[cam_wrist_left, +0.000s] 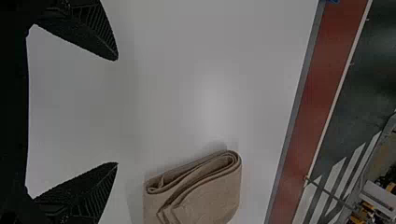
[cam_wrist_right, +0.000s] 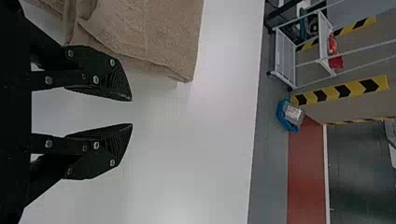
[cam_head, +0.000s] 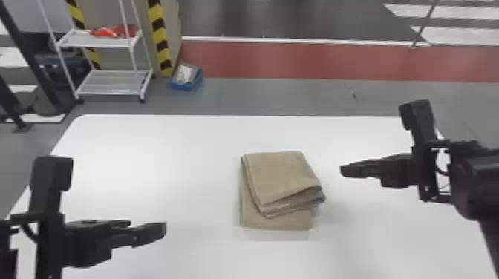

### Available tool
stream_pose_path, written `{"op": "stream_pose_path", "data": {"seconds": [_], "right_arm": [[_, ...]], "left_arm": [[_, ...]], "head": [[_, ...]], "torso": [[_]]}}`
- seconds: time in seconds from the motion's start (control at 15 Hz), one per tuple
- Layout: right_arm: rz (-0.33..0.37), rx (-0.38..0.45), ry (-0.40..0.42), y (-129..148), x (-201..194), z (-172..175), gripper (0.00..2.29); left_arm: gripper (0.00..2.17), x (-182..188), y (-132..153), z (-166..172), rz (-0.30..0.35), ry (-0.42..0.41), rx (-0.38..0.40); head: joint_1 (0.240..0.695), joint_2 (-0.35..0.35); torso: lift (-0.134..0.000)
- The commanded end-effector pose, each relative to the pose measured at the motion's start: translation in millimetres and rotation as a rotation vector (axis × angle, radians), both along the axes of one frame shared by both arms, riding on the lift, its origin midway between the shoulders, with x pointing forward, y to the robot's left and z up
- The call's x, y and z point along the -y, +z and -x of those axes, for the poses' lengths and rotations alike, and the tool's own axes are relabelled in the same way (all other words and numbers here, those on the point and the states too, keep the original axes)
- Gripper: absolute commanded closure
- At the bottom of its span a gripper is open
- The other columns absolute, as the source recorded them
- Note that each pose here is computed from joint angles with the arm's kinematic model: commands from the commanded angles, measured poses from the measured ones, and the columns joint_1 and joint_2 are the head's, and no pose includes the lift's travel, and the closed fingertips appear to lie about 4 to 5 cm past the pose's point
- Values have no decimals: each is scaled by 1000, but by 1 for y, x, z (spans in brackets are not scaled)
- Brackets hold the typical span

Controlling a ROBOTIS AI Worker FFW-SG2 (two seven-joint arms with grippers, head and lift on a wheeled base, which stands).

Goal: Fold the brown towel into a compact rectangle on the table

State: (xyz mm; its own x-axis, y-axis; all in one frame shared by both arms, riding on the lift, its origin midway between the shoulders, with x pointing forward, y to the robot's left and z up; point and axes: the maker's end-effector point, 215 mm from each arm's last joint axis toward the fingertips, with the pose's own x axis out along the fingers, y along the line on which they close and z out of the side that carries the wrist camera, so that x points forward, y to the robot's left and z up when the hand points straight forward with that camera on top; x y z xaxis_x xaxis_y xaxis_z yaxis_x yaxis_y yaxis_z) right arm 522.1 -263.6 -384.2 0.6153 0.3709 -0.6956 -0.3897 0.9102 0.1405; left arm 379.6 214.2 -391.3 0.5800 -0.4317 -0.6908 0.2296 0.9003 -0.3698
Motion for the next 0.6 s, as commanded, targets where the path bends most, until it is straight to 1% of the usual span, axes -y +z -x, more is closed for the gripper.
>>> {"op": "stream_pose_path", "data": {"seconds": [0.0,0.07,0.13,0.27,0.47,0.53], "right_arm": [[141,14,135,10,-10,19,39],[191,10,185,7,-17,27,53],[216,-4,240,2,-27,36,70],[212,-12,322,3,-45,47,87],[255,5,404,15,-49,56,93],[286,15,432,18,-46,57,97]], "left_arm": [[80,5,-2,0,-3,-4,-6],[80,4,-2,0,-5,-3,-4],[80,3,-3,1,-7,0,-7],[80,0,-5,2,-10,5,-11],[80,0,-6,2,-13,8,-14],[80,1,-6,2,-14,6,-14]], "head": [[695,-62],[695,-59],[695,-54],[695,-39],[695,-7],[695,0]], "torso": [[-124],[-124],[-124],[-124],[-124],[-124]]}}
